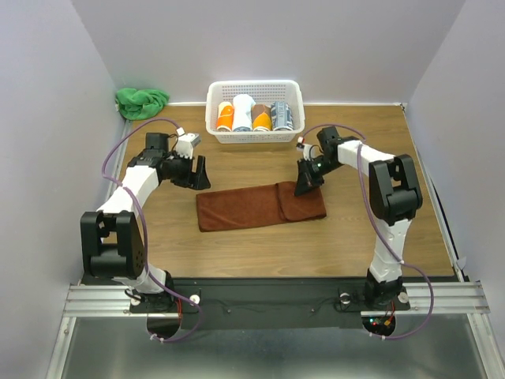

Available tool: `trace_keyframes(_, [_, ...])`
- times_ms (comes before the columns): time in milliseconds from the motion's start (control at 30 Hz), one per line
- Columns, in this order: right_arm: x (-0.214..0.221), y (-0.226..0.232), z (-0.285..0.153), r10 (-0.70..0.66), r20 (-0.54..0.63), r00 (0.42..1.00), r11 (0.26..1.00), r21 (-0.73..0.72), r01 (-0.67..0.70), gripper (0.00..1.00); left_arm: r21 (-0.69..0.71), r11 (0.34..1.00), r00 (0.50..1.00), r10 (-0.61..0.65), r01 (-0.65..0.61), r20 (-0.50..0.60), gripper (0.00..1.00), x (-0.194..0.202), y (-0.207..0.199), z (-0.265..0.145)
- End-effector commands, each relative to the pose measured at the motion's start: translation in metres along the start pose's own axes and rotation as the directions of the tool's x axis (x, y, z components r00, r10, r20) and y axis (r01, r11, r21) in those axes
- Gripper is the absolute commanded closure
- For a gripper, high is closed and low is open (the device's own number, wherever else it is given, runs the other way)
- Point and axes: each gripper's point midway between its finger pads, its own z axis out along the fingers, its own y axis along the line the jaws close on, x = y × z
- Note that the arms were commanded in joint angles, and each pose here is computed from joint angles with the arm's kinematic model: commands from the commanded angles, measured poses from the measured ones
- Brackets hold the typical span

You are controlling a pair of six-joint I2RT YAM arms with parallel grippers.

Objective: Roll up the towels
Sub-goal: Fold the towel

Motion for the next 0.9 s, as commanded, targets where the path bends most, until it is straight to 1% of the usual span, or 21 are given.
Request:
trace_keyframes(0, [0.001,-0.005,0.014,-0.022,0.0,1.0,0.999,-0.029,0.022,0.87,0.05,0.999,1.0,0.012,-0.012,0.004,0.2,0.002,-0.008,0.004])
trace_keyframes(67, [0.004,-0.007,0.019,-0.009,-0.009,1.0,0.999,-0.046,0.009,0.87,0.064,0.998,1.0,0.005,-0.005,-0.004,0.21,0.005,-0.009,0.007])
trace_keyframes(167, [0.013,-0.011,0.028,0.019,-0.032,0.999,0.997,-0.072,-0.021,0.88,0.088,0.996,1.0,0.003,0.0,-0.031,0.26,0.014,-0.012,0.014])
trace_keyframes(233, [0.015,-0.01,0.029,0.027,-0.037,0.999,0.997,-0.078,-0.03,0.88,0.065,0.998,0.999,0.015,-0.012,-0.045,0.3,0.018,-0.011,0.017])
trace_keyframes(267, [0.012,-0.007,0.025,0.025,-0.027,0.999,0.997,-0.079,-0.027,0.88,0.046,0.999,0.998,0.019,-0.017,-0.053,0.32,0.019,-0.01,0.019])
trace_keyframes(300, [0.009,-0.001,0.02,0.015,-0.013,1.0,0.997,-0.082,-0.016,0.88,0.036,0.999,0.998,0.028,-0.026,-0.064,0.37,0.022,-0.01,0.02])
trace_keyframes(400, [-0.01,0.027,-0.009,-0.017,0.062,0.998,0.996,-0.09,0.023,0.85,0.007,0.997,0.992,0.072,-0.072,-0.107,0.45,0.029,-0.016,0.024])
trace_keyframes(467, [-0.018,0.042,-0.033,-0.053,0.108,0.993,0.996,-0.064,0.061,0.83,-0.003,0.994,0.984,0.111,-0.113,-0.139,0.47,0.033,-0.023,0.028])
trace_keyframes(533, [-0.018,0.033,-0.046,-0.07,0.122,0.99,0.997,0.018,0.069,0.83,-0.02,0.991,0.977,0.124,-0.129,-0.174,0.5,0.038,-0.024,0.032])
trace_keyframes(567, [-0.012,0.027,-0.05,-0.081,0.106,0.991,0.996,0.048,0.076,0.83,-0.026,0.991,0.974,0.125,-0.132,-0.188,0.52,0.041,-0.023,0.034])
trace_keyframes(600, [-0.007,0.011,-0.053,-0.074,0.092,0.993,0.992,0.111,0.064,0.84,-0.025,0.99,0.971,0.134,-0.142,-0.197,0.56,0.042,-0.026,0.036])
trace_keyframes(700, [0.017,-0.015,-0.049,-0.057,0.022,0.998,0.98,0.191,0.052,0.89,-0.048,0.989,0.955,0.123,-0.141,-0.27,0.66,0.057,-0.019,0.044])
trace_keyframes(800, [0.039,-0.031,-0.039,-0.035,-0.042,0.999,0.976,0.212,0.043,0.92,-0.037,0.99,0.948,0.119,-0.135,-0.296,0.67,0.063,-0.02,0.049])
trace_keyframes(867, [0.047,-0.037,-0.033,-0.024,-0.062,0.998,0.977,0.212,0.036,0.94,-0.033,0.992,0.942,0.105,-0.122,-0.318,0.69,0.069,-0.018,0.055])
